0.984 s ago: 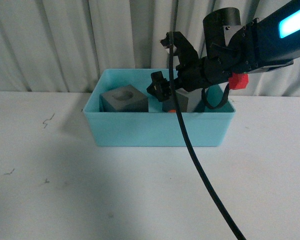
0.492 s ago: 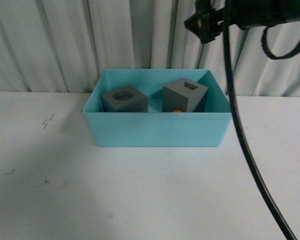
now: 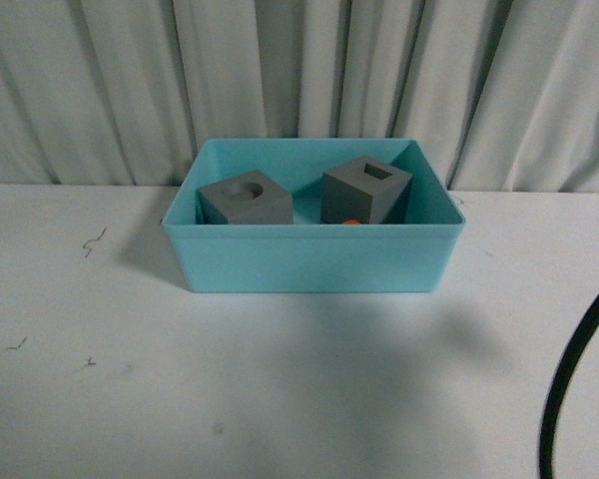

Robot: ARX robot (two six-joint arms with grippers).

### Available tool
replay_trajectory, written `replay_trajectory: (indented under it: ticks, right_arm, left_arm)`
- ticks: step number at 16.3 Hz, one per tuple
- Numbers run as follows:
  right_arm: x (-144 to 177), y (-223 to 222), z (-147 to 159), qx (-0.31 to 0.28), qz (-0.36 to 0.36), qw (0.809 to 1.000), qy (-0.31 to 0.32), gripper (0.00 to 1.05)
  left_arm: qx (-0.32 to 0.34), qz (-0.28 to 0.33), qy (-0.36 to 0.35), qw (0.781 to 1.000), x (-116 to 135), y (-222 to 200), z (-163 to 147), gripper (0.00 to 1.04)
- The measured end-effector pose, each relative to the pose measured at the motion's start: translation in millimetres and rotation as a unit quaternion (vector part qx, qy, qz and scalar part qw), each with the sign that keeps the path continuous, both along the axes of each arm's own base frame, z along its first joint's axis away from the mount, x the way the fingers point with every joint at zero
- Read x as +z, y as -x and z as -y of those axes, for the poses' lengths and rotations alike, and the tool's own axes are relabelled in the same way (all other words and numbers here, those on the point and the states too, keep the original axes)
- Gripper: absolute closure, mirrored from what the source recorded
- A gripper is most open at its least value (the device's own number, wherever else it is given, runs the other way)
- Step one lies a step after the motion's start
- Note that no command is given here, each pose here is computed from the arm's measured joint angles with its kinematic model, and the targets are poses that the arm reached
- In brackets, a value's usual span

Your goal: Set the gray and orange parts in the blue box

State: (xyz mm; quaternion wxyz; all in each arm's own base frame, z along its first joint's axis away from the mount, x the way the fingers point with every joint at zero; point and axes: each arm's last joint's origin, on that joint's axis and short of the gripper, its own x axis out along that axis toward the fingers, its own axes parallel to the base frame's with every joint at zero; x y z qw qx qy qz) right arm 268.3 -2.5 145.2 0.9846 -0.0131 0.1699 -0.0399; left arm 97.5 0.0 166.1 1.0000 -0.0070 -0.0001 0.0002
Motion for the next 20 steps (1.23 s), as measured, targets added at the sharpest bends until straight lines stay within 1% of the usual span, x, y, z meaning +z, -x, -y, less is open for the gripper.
replay_trajectory:
  ticks: [1,3,14,15,16,17,18,19,20]
  right_arm:
    - [-6.3,1.6,-1.8,0.003,-0.013,1.000,-0.007,0.06]
    - [3.0,-3.1,-2.3,0.002,0.013,1.000,-0.012,0.06]
    - [3.1,-3.1,-2.2,0.002,0.011,1.000,-0.012,0.06]
    - [3.3,-2.9,-2.4,0.016,0.060,0.998,-0.015,0.11]
    - [-0.1,5.9,-2.8,0.034,0.112,0.993,-0.018,0.24]
    - [-3.9,20.9,-2.7,0.039,0.125,0.991,-0.018,0.35]
    - [2.6,31.8,-2.4,0.038,0.129,0.991,-0.018,0.46]
    - [18.6,41.8,-2.4,0.039,0.169,0.985,-0.016,0.58]
    - [24.4,50.2,-2.4,0.039,0.184,0.982,-0.016,0.69]
  left_arm:
    - [0.000,0.000,0.000,1.000,0.0,0.0,0.0,0.07]
    - [0.000,0.000,0.000,1.000,0.0,0.0,0.0,0.07]
    - [0.000,0.000,0.000,1.000,0.0,0.0,0.0,0.07]
    - [0.000,0.000,0.000,1.000,0.0,0.0,0.0,0.07]
    - [0.000,0.000,0.000,1.000,0.0,0.0,0.0,0.07]
    - [0.000,0.000,0.000,1.000,0.0,0.0,0.0,0.07]
    - [0.000,0.000,0.000,1.000,0.0,0.0,0.0,0.07]
    - [0.000,0.000,0.000,1.000,0.0,0.0,0.0,0.07]
    - [0.000,0.000,0.000,1.000,0.0,0.0,0.0,0.07]
